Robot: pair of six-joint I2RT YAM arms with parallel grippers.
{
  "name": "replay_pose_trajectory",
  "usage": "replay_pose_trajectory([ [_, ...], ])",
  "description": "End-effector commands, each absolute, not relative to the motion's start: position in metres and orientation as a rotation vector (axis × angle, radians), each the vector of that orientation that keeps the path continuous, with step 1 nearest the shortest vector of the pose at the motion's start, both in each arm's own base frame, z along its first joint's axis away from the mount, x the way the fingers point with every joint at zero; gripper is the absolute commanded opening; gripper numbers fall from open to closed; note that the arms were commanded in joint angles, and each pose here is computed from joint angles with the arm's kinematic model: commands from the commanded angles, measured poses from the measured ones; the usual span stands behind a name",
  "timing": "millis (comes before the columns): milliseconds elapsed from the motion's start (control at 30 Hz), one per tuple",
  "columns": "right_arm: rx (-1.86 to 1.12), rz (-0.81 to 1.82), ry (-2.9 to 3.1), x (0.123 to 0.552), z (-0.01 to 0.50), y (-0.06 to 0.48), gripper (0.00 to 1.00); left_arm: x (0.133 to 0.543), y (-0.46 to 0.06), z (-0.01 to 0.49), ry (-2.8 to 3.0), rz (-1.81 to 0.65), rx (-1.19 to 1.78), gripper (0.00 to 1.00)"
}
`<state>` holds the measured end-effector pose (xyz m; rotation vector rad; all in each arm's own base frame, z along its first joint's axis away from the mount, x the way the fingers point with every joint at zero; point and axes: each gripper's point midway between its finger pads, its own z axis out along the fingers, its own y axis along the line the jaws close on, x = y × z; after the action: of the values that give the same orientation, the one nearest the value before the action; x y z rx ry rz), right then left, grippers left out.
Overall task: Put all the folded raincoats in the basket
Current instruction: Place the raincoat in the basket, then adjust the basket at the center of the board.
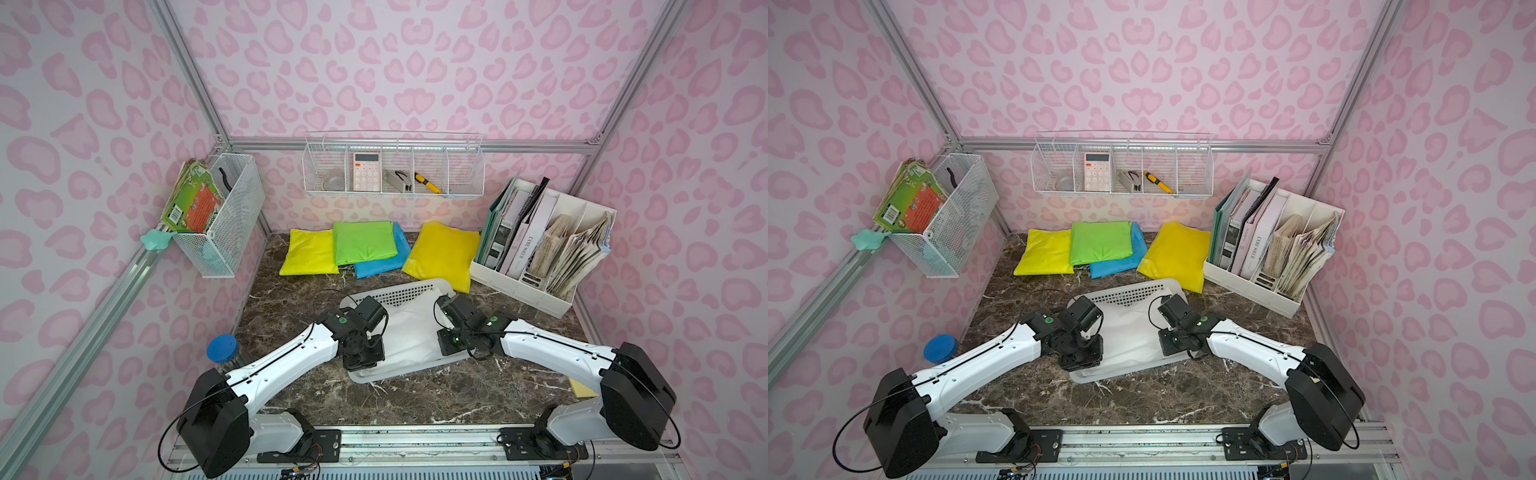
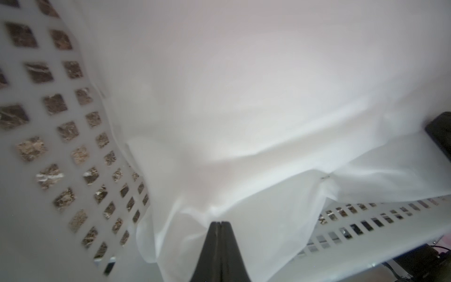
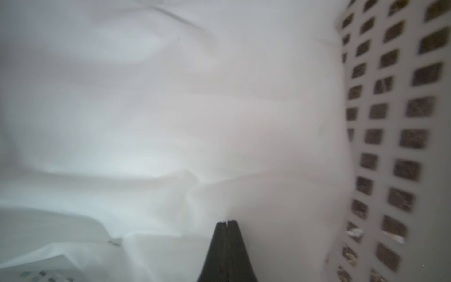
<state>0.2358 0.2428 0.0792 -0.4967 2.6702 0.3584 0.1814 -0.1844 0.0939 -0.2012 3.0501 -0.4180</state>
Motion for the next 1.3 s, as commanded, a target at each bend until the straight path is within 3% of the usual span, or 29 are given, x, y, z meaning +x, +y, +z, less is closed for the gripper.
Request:
replay_pose_trajectory([
  [0, -0.428, 0.183, 2.708, 0.239, 0.07, 0.217, 0.05, 0.176, -0.176, 0.084, 3.075, -0.36, -0.238, 0.0],
  [167, -0.379, 0.093, 2.727, 0.235, 0.067, 0.197, 0.05, 0.169, -0.164, 0.088, 3.068, -0.317, -0.271, 0.0],
  [267, -0.381, 0.216, 2.696, 0.228, 0.079, 0.204, 0.06, 0.167, -0.162, 0.102, 3.049, -0.329, -0.277, 0.0],
  [467, -0.561, 0.605, 2.536, 0.211, 0.125, 0.245, 0.16, 0.165, -0.157, 0.141, 2.981, -0.389, -0.28, 0.24],
  [633, -0.631, 0.763, 2.49, 0.199, 0.139, 0.27, 0.14, 0.177, -0.132, 0.175, 2.844, -0.32, -0.313, 0.43],
  [767, -0.688, 0.971, 2.481, 0.171, 0.129, 0.296, 0.1, 0.188, -0.117, 0.186, 2.77, -0.342, -0.373, 0.47],
  [1267, -0.928, 1.099, 2.566, 0.086, 0.09, 0.304, 0.06, 0.223, -0.116, 0.177, 2.809, -0.389, -0.48, 0.46],
])
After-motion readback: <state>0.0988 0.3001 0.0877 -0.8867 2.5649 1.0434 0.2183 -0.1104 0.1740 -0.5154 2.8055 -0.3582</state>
